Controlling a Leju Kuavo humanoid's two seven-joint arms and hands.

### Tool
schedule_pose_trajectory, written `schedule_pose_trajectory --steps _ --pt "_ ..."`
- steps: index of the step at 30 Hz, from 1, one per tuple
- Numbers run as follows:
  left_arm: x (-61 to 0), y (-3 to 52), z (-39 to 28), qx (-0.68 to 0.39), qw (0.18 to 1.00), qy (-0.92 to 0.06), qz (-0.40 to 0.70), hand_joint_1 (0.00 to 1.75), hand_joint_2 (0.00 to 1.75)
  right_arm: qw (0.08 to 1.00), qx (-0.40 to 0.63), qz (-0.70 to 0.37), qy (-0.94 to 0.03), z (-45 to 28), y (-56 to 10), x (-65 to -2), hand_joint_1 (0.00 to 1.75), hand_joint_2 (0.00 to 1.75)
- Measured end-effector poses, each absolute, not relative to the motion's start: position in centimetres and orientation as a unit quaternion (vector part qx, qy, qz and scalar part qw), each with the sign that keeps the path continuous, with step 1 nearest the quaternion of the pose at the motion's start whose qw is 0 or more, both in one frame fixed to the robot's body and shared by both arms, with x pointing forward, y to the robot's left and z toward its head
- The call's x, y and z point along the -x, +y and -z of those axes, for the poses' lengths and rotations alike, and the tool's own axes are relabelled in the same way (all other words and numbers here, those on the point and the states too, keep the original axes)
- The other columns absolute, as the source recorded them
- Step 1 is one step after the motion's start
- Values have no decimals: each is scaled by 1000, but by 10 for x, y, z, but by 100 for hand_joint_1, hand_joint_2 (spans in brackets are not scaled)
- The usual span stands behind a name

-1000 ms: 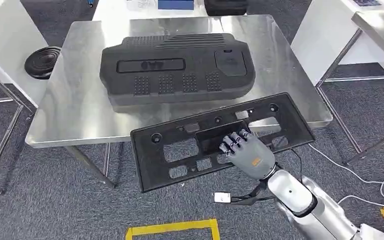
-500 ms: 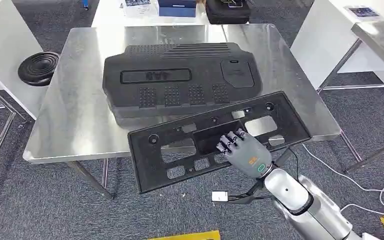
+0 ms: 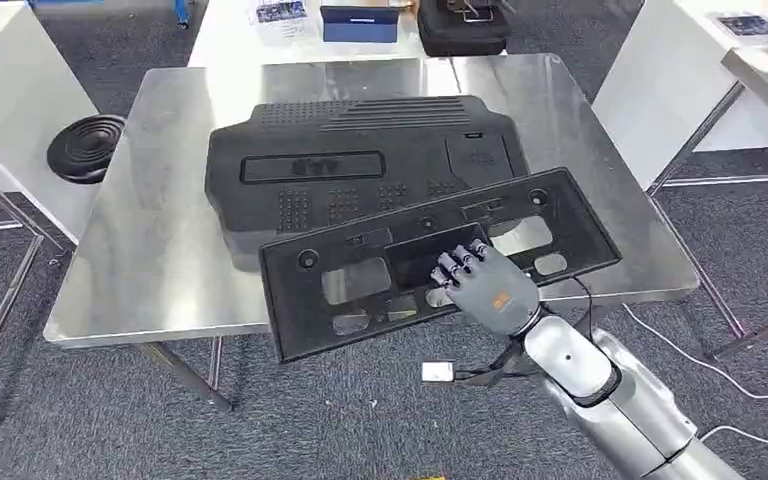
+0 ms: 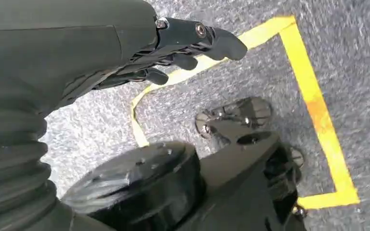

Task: Take the parts from the cabinet and place them on the table.

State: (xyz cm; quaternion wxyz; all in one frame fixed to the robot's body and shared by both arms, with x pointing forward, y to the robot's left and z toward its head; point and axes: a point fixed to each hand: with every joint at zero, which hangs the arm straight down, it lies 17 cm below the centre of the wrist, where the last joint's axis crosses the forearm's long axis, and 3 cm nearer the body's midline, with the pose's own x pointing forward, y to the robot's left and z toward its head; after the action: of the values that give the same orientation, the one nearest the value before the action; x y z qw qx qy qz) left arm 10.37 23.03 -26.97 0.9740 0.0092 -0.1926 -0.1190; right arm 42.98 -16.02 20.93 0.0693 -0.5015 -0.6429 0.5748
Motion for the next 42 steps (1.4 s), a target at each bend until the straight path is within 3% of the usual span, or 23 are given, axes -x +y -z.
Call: schedule_pose_trajectory --steps 42 --pt "-111 236 269 -8 968 -192 163 0 175 148 477 -597 -628 -211 -165 -554 175 175"
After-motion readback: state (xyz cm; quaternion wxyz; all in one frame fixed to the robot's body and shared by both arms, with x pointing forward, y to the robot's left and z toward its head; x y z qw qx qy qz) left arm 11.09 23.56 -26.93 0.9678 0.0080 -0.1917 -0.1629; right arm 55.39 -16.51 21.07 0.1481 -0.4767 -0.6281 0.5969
